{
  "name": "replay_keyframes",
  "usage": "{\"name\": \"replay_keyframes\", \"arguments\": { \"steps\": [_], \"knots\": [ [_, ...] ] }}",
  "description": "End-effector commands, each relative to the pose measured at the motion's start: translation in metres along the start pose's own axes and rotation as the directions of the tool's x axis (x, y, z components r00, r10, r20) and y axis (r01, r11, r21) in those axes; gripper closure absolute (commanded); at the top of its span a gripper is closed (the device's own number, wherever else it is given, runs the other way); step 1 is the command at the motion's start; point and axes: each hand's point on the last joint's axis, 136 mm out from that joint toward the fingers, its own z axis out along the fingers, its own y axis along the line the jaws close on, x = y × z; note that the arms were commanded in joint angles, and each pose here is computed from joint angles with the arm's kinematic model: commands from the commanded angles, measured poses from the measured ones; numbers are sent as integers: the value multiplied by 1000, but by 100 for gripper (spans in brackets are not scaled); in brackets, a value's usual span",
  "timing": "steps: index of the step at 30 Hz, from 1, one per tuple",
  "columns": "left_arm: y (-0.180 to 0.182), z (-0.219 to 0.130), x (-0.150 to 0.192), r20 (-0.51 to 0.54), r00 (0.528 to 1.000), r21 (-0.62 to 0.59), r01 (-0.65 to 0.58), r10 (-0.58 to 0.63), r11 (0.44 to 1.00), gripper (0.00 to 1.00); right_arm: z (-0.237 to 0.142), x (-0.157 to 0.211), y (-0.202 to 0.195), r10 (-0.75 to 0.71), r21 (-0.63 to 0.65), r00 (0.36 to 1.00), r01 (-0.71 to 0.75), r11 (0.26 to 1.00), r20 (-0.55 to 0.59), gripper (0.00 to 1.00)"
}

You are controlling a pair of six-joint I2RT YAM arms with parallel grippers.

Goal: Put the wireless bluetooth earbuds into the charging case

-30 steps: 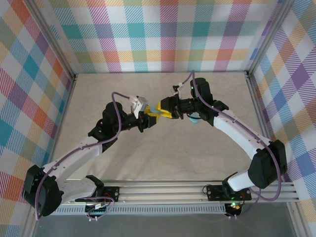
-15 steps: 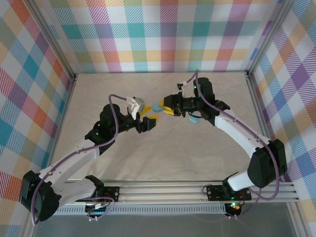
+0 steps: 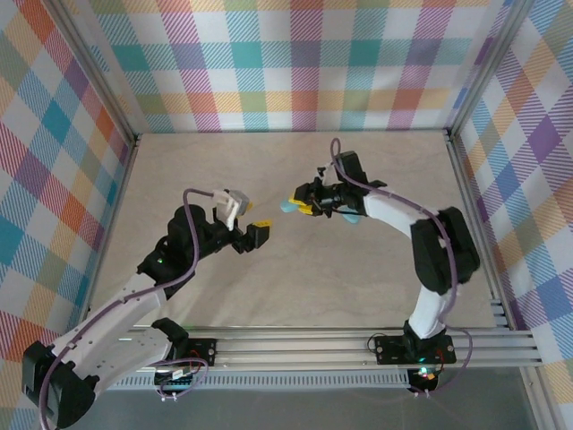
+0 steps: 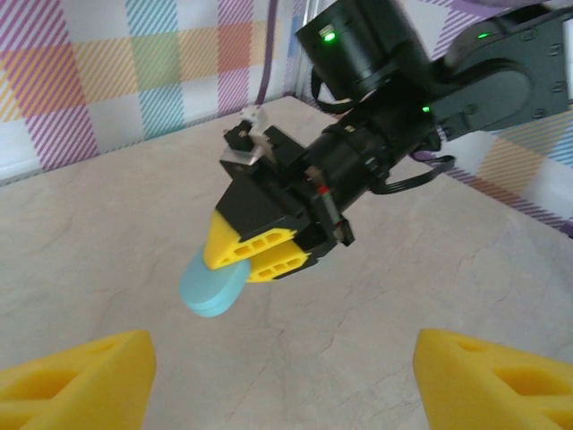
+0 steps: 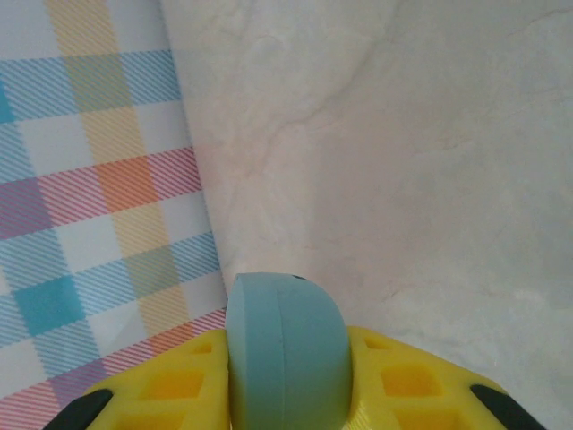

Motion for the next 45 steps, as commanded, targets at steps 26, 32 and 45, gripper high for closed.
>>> {"name": "replay_keyframes", "arguments": {
  "steps": [26, 32, 45],
  "knots": [
    [29, -26, 18, 1, 1000, -153, 19, -19, 988, 21, 119, -28, -50, -81, 190, 987, 106, 976, -136, 61],
    [31, -28, 14, 22, 999, -169, 35, -32, 985, 21, 103, -27, -43, -119, 235, 986, 144, 961, -118, 54],
    [54, -30, -7, 46, 999, -263, 37, -26, 964, 5, 37, -37, 0, -339, 352, 940, 323, 879, -17, 53]
  ]
}}
